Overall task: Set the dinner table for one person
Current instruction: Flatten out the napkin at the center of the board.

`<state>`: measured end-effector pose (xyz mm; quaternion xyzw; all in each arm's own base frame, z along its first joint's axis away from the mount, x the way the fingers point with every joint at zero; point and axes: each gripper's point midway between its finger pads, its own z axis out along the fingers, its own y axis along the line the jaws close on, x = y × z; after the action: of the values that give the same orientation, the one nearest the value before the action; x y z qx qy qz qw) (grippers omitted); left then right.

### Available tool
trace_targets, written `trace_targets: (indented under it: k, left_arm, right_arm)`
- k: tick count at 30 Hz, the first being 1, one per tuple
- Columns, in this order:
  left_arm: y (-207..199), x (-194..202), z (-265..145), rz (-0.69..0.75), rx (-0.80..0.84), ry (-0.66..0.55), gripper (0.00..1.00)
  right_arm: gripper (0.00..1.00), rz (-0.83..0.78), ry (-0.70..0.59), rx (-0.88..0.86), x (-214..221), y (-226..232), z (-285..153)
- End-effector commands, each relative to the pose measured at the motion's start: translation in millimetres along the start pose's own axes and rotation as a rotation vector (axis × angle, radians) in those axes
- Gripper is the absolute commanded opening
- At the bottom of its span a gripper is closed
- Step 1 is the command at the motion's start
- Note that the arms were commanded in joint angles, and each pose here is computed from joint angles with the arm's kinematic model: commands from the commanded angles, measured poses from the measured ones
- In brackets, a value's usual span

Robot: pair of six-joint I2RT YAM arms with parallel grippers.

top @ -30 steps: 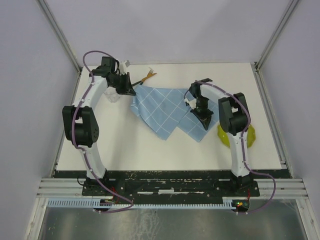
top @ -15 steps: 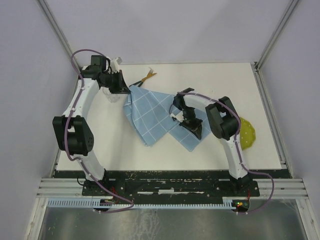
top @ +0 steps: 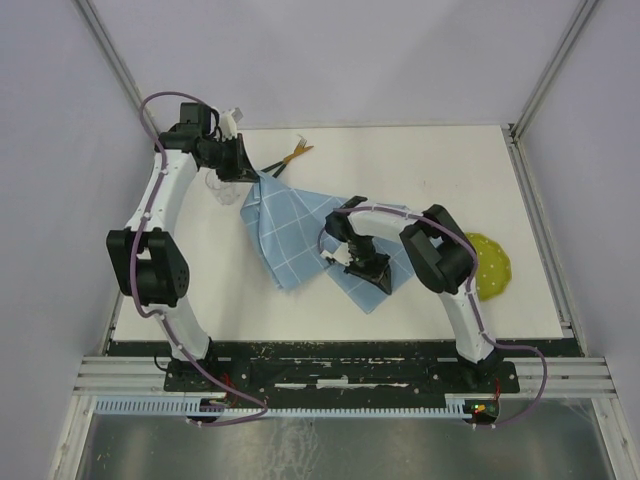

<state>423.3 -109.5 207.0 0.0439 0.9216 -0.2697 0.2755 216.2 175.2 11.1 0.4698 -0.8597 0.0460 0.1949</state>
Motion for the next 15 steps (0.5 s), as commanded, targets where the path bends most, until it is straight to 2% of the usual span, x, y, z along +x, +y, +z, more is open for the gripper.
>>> trace_targets:
  k: [1,8,15]
  left_arm:
    - [2.2,-30.4,-4.6,0.032,-0.021,-0.08,0.03]
    - [14.6,-30.1,6.4,0.014,-0.056,-0.061,0.03]
    - [12.4,-29.6,4.5,0.025,-0.05,-0.062,0.03]
  right_arm:
    - [0.02,-0.011,-0.146,0.062,-3.2,-5.9,-32.4]
    - [0.02,-0.012,-0.192,0.066,10.4,0.7,-42.8]
    - [0.02,0.005,-0.243,0.155,13.0,-11.6,-53.6]
